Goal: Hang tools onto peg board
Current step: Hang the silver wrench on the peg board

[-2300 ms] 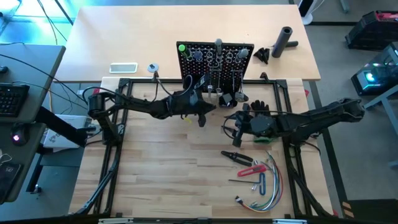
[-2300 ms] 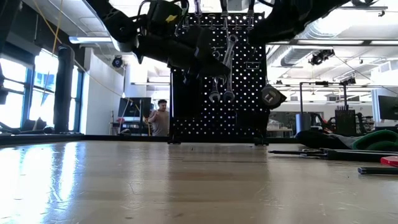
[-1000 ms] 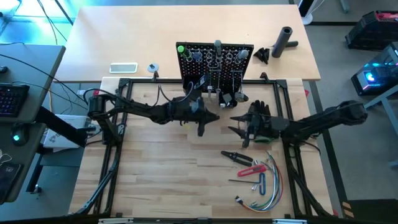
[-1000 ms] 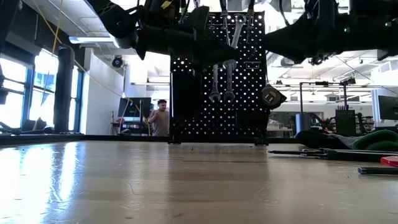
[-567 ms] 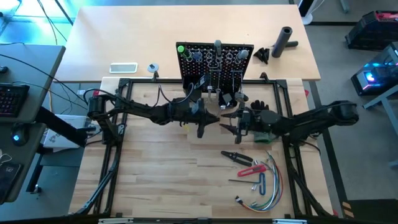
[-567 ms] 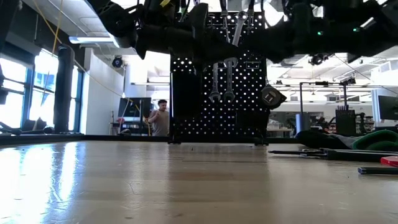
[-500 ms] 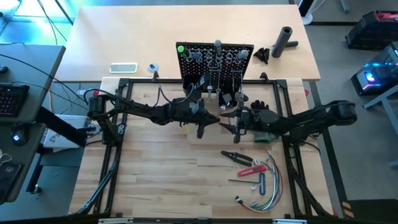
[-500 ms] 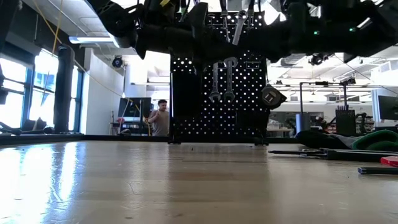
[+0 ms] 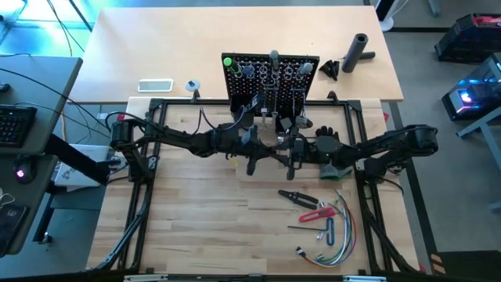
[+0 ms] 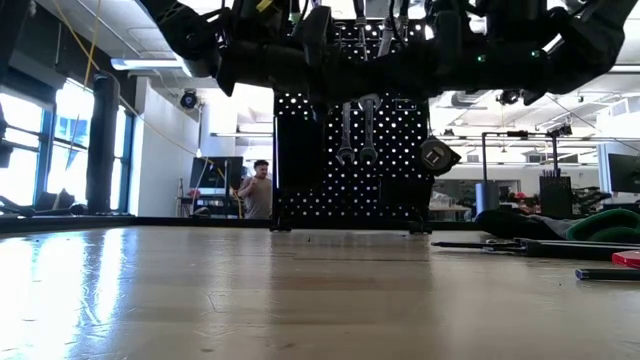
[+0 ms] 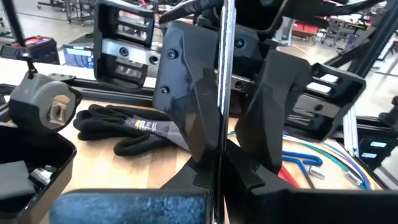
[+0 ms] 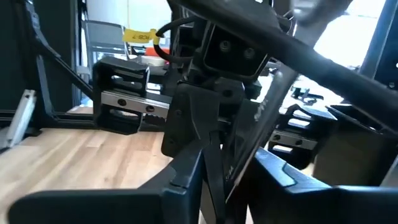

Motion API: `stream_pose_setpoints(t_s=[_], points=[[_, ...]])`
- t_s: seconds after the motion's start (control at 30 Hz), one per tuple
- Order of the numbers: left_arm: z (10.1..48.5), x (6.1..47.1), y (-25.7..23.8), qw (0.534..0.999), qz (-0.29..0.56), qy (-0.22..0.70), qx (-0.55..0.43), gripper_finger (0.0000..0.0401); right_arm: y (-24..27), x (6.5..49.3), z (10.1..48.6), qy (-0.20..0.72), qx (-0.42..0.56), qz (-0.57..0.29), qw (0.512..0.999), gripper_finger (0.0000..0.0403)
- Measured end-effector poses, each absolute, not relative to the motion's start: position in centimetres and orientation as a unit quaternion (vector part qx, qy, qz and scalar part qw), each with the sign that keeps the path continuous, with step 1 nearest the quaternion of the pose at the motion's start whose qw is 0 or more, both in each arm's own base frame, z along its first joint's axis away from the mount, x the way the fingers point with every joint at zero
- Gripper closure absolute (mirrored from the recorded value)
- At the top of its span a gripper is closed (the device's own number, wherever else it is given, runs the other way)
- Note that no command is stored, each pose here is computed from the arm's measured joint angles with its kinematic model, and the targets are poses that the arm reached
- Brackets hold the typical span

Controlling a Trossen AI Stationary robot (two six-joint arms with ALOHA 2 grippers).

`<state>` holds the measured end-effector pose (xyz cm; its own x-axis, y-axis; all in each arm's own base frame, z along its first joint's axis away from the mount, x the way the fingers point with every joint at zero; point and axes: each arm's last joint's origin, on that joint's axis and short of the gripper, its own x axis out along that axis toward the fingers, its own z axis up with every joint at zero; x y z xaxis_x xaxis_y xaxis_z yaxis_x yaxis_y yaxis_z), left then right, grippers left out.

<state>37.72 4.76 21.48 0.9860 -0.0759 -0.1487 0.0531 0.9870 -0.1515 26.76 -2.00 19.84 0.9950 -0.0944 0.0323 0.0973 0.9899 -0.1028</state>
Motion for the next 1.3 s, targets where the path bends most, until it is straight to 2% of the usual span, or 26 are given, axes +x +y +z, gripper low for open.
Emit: stream_pose_setpoints(t_s=[0.13,0.4,0.53,0.67,0.83,1.13,1.3], points=[[21.5,37.7,4.7,0.994,-0.036,0.077,-0.062,0.0398,-1.9,26.6,19.6,-0.012,-0.041,-0.035,0.998,0.034],[21.5,37.8,4.7,0.995,-0.032,0.073,-0.057,0.0396,-2.3,26.5,19.5,-0.012,-0.039,-0.043,0.998,0.0335],[21.5,37.7,4.8,0.995,-0.032,0.076,-0.053,0.0395,-2.8,26.4,19.5,-0.012,-0.031,-0.039,0.999,0.0363],[21.4,37.7,4.9,0.995,-0.024,0.079,-0.06,0.0388,-3.5,26.3,19.5,-0.013,-0.016,-0.035,0.999,0.0367],[21.0,37.6,5.5,0.99,-0.001,0.102,-0.094,0.0354,-4.6,26.2,19.3,-0.006,-0.002,-0.045,0.999,0.0398],[20.3,37.3,5.8,0.983,0.003,0.148,-0.112,0.0262,-6.0,25.9,18.9,0.012,0.032,-0.046,0.998,0.0398],[19.8,37.1,5.7,0.978,0.005,0.174,-0.117,0.0233,-6.7,25.7,19.0,0.005,0.054,-0.054,0.997,0.0398]])
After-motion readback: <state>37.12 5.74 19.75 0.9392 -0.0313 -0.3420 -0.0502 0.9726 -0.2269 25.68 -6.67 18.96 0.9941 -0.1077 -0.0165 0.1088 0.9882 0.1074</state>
